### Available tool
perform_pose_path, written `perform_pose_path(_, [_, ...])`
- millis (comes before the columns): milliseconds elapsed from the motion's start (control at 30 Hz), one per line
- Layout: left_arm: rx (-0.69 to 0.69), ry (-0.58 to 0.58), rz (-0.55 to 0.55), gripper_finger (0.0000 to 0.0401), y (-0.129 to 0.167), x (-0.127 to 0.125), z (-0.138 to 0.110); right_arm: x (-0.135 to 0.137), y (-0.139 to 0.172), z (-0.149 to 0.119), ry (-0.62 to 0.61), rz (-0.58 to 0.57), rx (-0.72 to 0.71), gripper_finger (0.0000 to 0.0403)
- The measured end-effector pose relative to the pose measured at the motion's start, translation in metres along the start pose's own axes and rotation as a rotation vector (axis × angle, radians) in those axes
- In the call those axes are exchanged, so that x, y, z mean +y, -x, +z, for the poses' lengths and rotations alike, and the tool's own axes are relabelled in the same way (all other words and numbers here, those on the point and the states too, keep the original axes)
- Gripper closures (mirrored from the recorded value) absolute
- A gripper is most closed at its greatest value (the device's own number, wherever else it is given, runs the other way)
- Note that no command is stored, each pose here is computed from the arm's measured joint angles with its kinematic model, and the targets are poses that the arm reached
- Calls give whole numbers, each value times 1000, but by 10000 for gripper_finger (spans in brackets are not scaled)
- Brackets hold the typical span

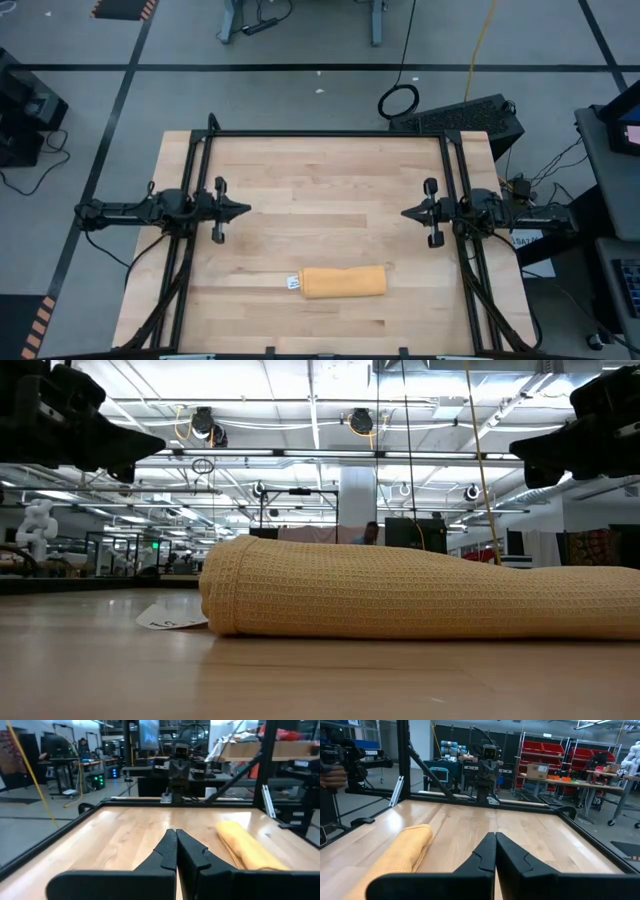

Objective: Roll towel into tight, uniform cylinder
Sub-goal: Return to Home Position

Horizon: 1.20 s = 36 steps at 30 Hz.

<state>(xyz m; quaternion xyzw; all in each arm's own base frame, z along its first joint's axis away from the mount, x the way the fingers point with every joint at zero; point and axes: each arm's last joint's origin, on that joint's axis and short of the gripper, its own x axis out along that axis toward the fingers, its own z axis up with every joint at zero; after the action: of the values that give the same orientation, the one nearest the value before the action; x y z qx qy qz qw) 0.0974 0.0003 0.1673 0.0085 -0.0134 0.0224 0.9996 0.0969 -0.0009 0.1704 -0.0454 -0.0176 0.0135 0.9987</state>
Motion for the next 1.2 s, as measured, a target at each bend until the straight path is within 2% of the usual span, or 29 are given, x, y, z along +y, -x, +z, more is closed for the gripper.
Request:
perform_pose_path(233, [6, -48, 31, 401, 0, 3, 0, 0, 0, 0, 0, 0, 1, 403])
perform_pose_path(400, [13, -13, -7, 401, 0, 4, -1, 0, 0, 0, 0, 0, 1, 403])
perform_pose_path(933, [18, 11, -8, 392, 0, 4, -2, 0, 0, 0, 0, 0, 0, 403])
perform_pose_path(1200, [16, 11, -7, 388, 0, 4, -2, 0, 0, 0, -63, 0, -1, 403])
